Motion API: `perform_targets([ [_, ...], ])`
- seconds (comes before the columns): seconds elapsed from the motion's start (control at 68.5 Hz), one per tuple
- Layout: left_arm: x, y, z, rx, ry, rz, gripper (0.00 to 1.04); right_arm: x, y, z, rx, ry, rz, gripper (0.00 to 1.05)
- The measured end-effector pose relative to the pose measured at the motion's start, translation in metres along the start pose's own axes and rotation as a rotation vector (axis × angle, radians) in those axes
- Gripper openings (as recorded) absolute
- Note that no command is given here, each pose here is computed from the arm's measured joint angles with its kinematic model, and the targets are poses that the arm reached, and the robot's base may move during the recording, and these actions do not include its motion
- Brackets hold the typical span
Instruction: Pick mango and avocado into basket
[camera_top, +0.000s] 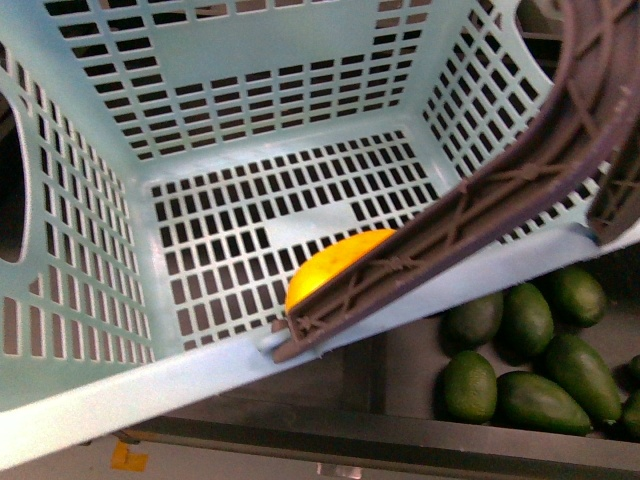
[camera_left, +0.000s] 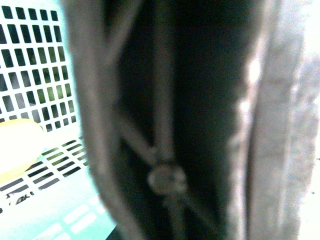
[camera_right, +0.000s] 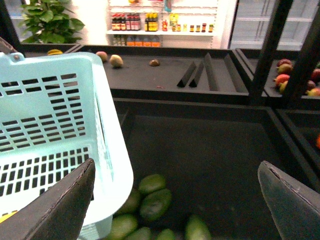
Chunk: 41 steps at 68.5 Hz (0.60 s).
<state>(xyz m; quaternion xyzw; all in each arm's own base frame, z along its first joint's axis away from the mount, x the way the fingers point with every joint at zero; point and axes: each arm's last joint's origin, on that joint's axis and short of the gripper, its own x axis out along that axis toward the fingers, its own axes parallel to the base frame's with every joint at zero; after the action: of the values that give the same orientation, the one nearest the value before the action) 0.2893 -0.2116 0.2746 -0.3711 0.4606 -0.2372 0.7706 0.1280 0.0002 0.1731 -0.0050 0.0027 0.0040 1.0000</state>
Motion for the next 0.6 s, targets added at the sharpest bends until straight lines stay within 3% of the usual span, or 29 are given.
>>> perform_targets([
  [0.38, 0.001, -0.002, -0.004, 0.01, 0.022, -0.012, 0.13, 0.0, 0.0, 0.0, 0.002, 0.004, -0.012, 0.96],
  [0.511, 0.002, -0.003, -0.005, 0.008, 0.029, -0.016, 0.13, 0.009, -0.007, 0.004, 0.129, 0.329, -0.337, 0.96],
  [0.599, 0.002, -0.003, -0.005, 0.009, 0.03, -0.016, 0.13, 0.013, -0.016, 0.004, 0.152, 0.395, -0.41, 0.96],
])
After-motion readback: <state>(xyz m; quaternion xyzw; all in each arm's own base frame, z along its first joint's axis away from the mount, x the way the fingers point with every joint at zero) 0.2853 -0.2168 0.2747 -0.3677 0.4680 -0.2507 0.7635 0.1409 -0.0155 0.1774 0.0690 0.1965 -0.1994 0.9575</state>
